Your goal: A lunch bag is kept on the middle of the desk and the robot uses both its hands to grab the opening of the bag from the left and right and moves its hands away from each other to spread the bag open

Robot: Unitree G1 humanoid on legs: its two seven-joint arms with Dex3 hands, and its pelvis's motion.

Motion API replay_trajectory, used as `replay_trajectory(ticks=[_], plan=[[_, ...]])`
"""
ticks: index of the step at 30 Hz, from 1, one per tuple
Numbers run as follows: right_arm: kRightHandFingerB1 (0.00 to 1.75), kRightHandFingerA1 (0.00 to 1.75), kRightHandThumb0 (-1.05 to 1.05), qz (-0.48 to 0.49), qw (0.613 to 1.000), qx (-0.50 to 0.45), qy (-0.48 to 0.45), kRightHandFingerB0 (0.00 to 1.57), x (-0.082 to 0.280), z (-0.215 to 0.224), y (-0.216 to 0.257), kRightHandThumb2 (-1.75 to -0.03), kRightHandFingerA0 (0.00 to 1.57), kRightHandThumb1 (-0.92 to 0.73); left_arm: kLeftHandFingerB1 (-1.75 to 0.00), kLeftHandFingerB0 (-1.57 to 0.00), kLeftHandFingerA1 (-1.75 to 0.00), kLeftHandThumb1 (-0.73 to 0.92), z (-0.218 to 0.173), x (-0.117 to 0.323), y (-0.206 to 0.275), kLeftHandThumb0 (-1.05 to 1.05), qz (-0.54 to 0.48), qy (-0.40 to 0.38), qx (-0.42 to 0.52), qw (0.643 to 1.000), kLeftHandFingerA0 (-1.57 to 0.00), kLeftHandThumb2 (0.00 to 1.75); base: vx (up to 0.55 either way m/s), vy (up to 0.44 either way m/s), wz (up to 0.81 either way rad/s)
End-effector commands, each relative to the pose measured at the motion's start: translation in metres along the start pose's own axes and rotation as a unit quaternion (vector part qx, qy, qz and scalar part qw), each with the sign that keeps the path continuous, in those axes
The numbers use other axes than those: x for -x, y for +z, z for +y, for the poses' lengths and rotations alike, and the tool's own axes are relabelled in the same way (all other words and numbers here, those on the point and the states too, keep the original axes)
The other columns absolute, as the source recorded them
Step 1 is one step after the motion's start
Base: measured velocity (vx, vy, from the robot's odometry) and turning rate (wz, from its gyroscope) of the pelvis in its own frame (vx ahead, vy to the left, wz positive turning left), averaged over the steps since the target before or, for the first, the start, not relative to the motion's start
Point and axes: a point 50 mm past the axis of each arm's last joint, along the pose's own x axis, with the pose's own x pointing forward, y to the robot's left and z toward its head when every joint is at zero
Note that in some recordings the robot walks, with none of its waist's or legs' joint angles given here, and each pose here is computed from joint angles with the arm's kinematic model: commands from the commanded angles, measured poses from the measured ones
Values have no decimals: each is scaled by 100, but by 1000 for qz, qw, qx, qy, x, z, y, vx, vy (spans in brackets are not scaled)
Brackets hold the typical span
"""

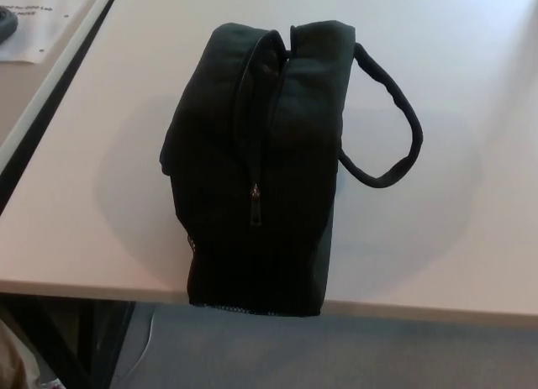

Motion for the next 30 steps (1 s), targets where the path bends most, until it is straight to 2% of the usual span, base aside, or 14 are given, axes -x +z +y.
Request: replay_trajectory(ticks=[1,5,6,7,8,10,12,13,14,16,17,27,29,30], plan=[[23,32,-32,-238,967,59,-73,10,31,-26,46,-60,15,-59,-27,-16,-35,65,32,50,63,-18,-255,90,-4,963,-33,60,0,0,0],[24,32,-30,-255,945,87,-185,10,28,-69,51,-59,13,-56,-31,-24,-34,58,76,61,81,-8,-349,197,-56,914,-30,58,0,0,0],[18,16,-19,-254,942,87,-201,0,28,-78,52,-61,0,-71,-43,-2,-45,50,85,64,84,-5,-358,218,-75,905,-5,92,0,0,0],[18,16,-19,-255,938,85,-219,0,29,-89,53,-61,0,-71,-43,-2,-45,50,94,67,88,-5,-365,242,-98,893,-5,92,0,0,0],[26,28,-27,-250,934,96,-236,10,29,-99,56,-58,10,-56,-31,-27,-32,54,102,69,92,-8,-371,264,-113,883,-30,56,0,0,0],[26,24,-27,-264,902,130,-316,7,35,-148,75,-64,11,-51,-31,-26,-34,54,140,78,110,-10,-398,341,-162,836,-29,56,0,0,0],[26,23,-20,-296,864,161,-374,8,37,-181,95,-59,10,-53,-49,-16,-57,37,169,85,128,-5,-420,394,-187,795,-36,84,0,0,0],[24,27,-28,-307,852,171,-388,7,38,-191,103,-63,9,-52,-48,-15,-55,36,177,86,134,-3,-427,406,-190,785,-29,83,0,0,0],[49,50,-19,-319,838,179,-404,0,40,-201,113,-101,0,-59,-33,-31,-36,50,187,87,143,-3,-441,423,-202,766,-40,54,0,0,0],[49,50,-19,-366,795,209,-436,0,42,-227,146,-104,0,-63,-33,-32,-36,52,213,87,171,-8,-471,451,-238,720,-42,55,0,0,0],[28,29,-26,-390,773,221,-449,12,43,-238,161,-59,15,-55,-32,-32,-34,52,223,86,185,-13,-483,461,-254,700,-40,56,0,0,0],[30,31,-25,-465,691,327,-447,16,33,-287,292,-56,21,-53,-32,-33,-32,57,251,75,289,-16,-560,458,-410,555,-36,57,0,0,0],[30,32,-21,-474,687,339,-434,16,30,-287,307,-55,21,-52,-49,-17,-51,37,249,71,302,-9,-567,443,-433,543,-22,83,0,0,0],[29,35,-22,-480,682,374,-406,15,24,-283,334,-55,21,-51,-32,-27,-31,44,240,63,325,-9,-553,440,-492,508,-32,54,0,0,0]])
